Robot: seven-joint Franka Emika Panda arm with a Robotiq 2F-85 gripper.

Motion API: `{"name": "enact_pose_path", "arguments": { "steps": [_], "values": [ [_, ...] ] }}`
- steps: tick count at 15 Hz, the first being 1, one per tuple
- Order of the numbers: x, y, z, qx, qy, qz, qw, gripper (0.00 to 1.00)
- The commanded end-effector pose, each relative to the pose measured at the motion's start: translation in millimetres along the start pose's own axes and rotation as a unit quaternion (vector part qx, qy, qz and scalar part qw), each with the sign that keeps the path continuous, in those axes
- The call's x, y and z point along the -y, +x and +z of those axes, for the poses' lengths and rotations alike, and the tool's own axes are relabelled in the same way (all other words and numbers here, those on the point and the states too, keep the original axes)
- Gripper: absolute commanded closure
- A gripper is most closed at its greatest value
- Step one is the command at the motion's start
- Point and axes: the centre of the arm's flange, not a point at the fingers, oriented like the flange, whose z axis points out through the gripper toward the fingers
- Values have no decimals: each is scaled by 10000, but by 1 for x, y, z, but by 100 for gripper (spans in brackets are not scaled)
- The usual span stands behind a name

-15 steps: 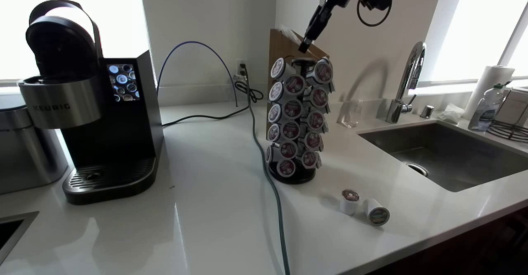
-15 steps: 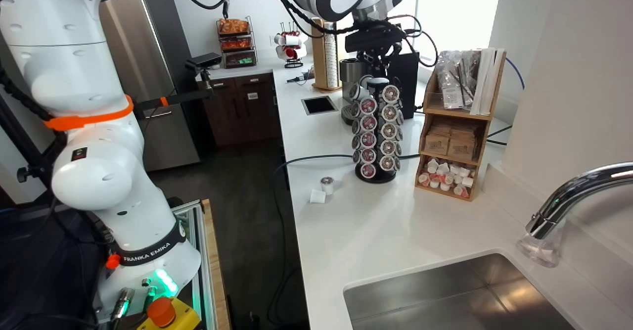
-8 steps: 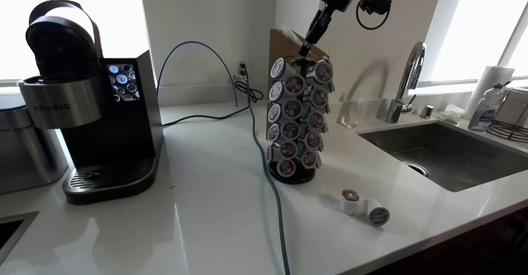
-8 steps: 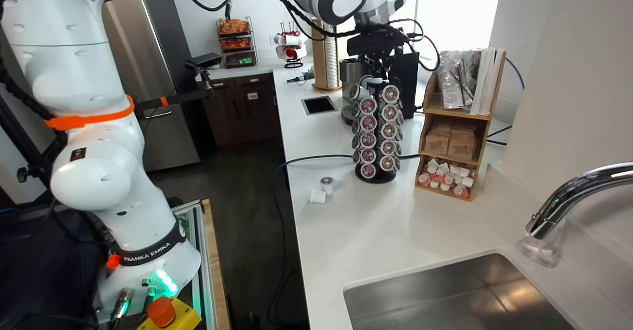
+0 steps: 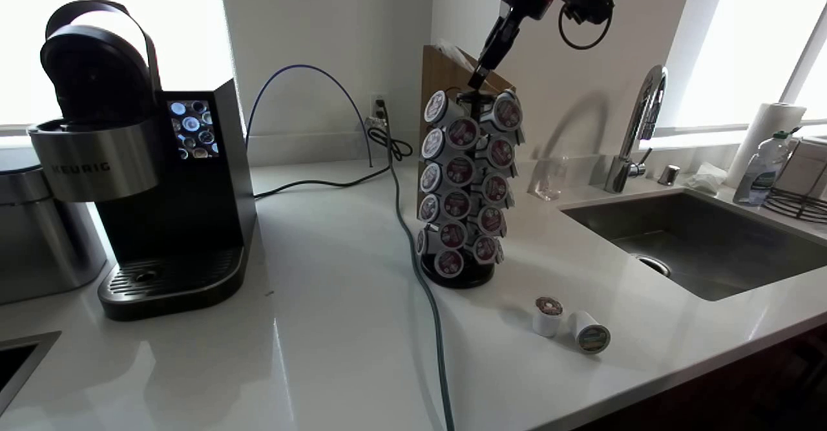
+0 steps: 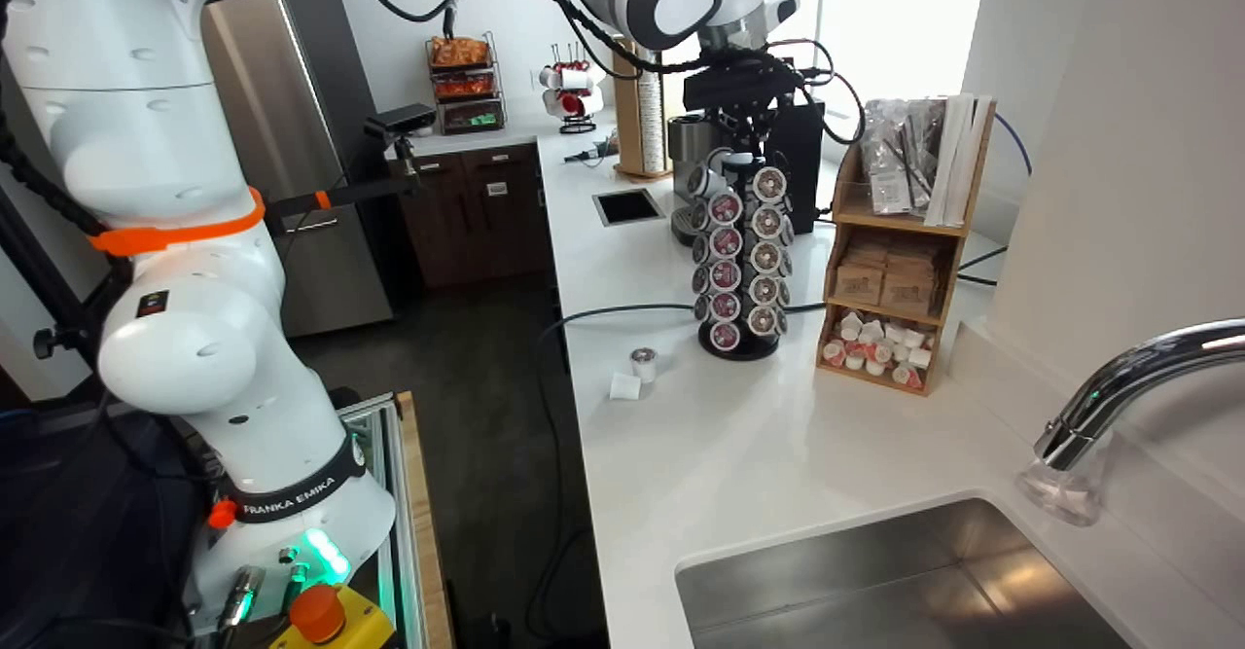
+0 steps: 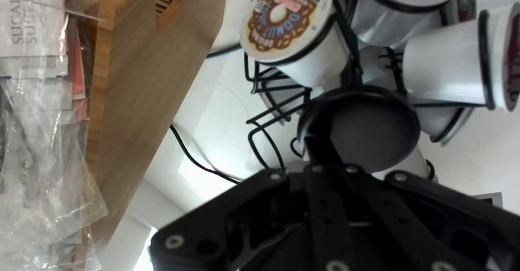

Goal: Rotate the coffee pods stand then put one coffee pod from the counter on the stand.

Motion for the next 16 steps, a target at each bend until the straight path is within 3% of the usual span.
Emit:
{"name": "enact_pose_path", "arguments": {
  "steps": [1,16],
  "values": [
    [-3,-1,4,-26,214,62,9997,100],
    [5,1,-3,280,448,251,9983,100]
  ]
}}
